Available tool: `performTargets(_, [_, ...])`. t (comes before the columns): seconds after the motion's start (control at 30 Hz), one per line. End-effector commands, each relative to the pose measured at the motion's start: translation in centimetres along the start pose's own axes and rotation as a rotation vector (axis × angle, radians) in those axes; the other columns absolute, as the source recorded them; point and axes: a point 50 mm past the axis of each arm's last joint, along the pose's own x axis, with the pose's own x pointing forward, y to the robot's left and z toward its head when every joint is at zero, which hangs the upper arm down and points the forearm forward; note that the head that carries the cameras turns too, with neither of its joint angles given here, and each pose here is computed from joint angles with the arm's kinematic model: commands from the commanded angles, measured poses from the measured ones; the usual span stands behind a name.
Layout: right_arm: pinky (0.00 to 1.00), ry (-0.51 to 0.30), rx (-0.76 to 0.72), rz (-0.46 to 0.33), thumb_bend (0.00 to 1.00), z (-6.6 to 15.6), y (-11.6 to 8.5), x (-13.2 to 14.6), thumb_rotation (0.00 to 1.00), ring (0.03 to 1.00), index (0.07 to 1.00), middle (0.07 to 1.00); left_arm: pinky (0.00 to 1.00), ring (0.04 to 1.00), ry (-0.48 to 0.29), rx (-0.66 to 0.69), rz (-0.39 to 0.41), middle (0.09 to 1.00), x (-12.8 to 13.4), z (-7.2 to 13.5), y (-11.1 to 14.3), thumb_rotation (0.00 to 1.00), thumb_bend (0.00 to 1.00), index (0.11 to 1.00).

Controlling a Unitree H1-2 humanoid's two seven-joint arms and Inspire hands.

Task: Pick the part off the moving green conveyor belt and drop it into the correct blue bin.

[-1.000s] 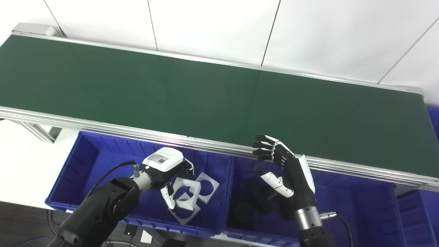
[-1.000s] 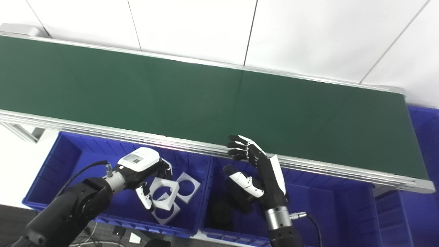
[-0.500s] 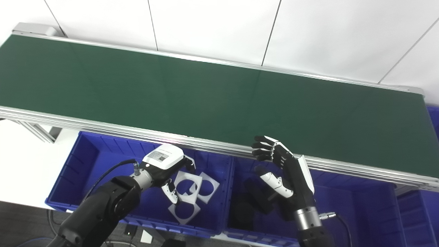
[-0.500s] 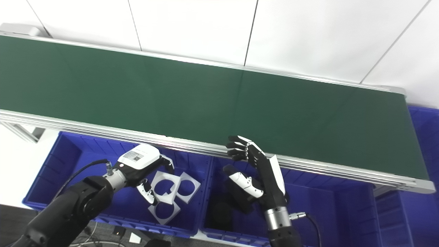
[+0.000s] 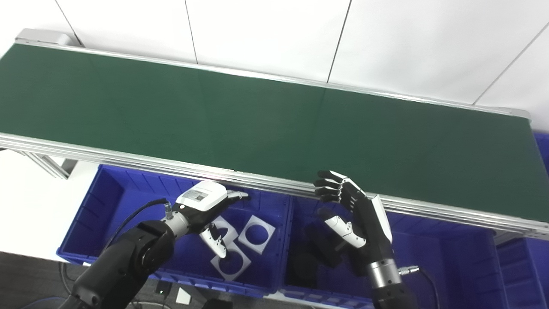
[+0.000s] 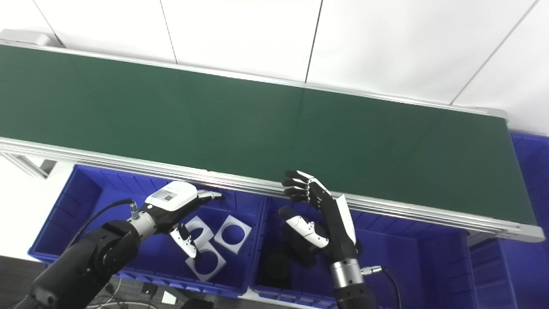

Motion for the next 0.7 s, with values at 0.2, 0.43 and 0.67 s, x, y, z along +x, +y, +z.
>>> performTargets(0.2, [0.61,-0.055,0.003,-0.01,0.71,0.6,0.2,0.6,0.67,0.66,0.761,0.714,0.67,0.778,-0.062,-0.435,0.019,0.82,-1.6,2.3,2.3,0.2,0.92,0.797])
performTargets(0.43, [0.61,-0.041,0.002,-0.008,0.73,0.4,0.2,0.4,0.67,0.662,0.758,0.717,0.74,0.784,-0.254,-0.778,0.07,0.816,-2.5,3.6,2.4,0.51,0.89,0.846])
performTargets(0.67, [0.61,-0.038,-0.01,-0.002,0.7,0.1,0.2,0.0,0.68,0.664,0.767,0.72,0.74,0.799,-0.338,-0.928,0.16,0.83,-2.1,4.9,2.2,0.63,0.94,0.857])
